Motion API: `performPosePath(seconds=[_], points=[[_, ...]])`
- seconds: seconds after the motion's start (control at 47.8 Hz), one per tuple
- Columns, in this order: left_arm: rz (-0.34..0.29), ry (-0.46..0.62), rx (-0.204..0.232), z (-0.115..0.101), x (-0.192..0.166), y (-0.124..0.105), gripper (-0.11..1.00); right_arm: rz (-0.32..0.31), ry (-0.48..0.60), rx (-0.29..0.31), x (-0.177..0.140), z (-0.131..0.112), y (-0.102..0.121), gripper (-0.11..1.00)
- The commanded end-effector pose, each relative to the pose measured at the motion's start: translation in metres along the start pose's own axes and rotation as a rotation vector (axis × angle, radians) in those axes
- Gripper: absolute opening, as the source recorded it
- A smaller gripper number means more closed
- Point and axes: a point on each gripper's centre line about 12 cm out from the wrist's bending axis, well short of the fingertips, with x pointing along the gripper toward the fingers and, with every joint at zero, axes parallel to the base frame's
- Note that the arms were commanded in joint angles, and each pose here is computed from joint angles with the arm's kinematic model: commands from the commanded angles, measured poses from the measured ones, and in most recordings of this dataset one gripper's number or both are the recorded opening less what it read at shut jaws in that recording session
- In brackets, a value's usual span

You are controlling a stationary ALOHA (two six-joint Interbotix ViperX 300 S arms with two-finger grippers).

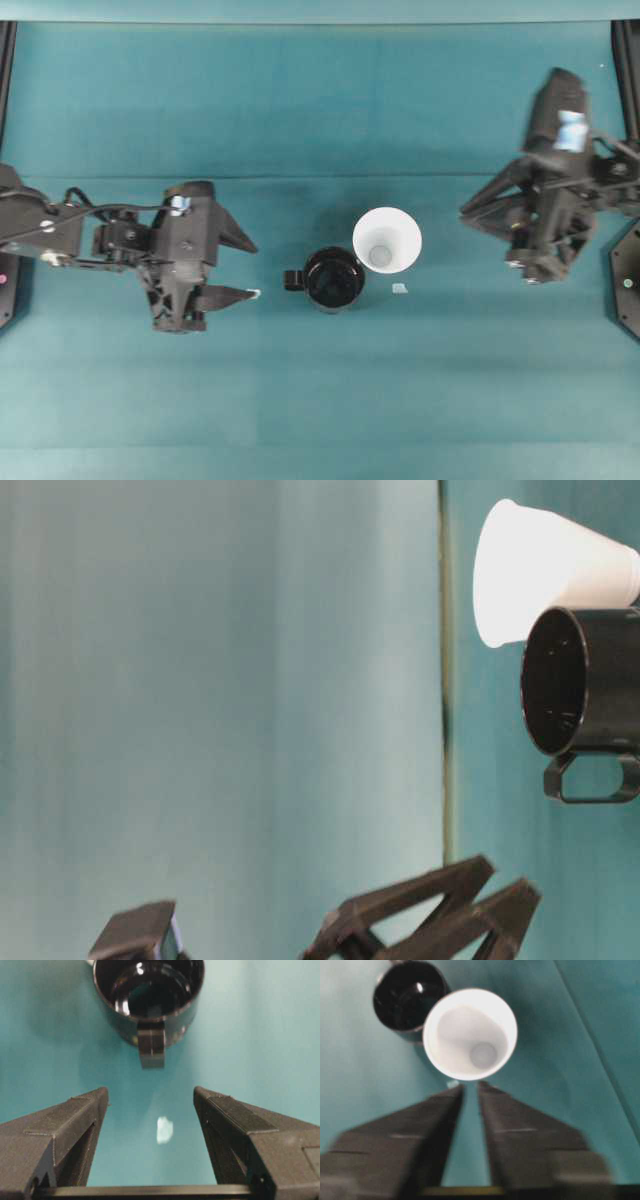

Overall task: Put the paper cup into the moved cup holder.
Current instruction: 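Reach the right gripper to the white paper cup and grasp it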

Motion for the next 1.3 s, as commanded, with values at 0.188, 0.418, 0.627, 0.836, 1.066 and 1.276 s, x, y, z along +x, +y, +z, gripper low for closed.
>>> performPosePath(seconds=[0.188,0.418,0.627,0.836,1.066,1.276], points=[[0.002,-0.037,0.000,0.004,-0.014,0.000,0.76,-0.039,0.131,0.085,0.023,0.026,0.007,0.87],[0.000,-0.032,-0.033,-0.004,-0.021,-0.001,0.76,-0.076,0.186,0.106,0.040,0.047,0.004,0.92],[-0.004,-0.032,-0.047,-0.011,-0.029,-0.002,0.76,-0.115,0.245,0.139,0.061,0.050,-0.009,0.92],[-0.005,-0.034,-0.047,-0.015,-0.033,-0.003,0.76,-0.143,0.322,0.145,0.092,0.039,-0.016,0.92],[-0.005,-0.035,-0.048,-0.015,-0.034,-0.003,0.76,-0.155,0.358,0.150,0.115,0.027,-0.020,0.92],[-0.004,-0.035,-0.050,-0.015,-0.034,-0.003,0.76,-0.165,0.379,0.154,0.131,0.015,-0.025,0.91]])
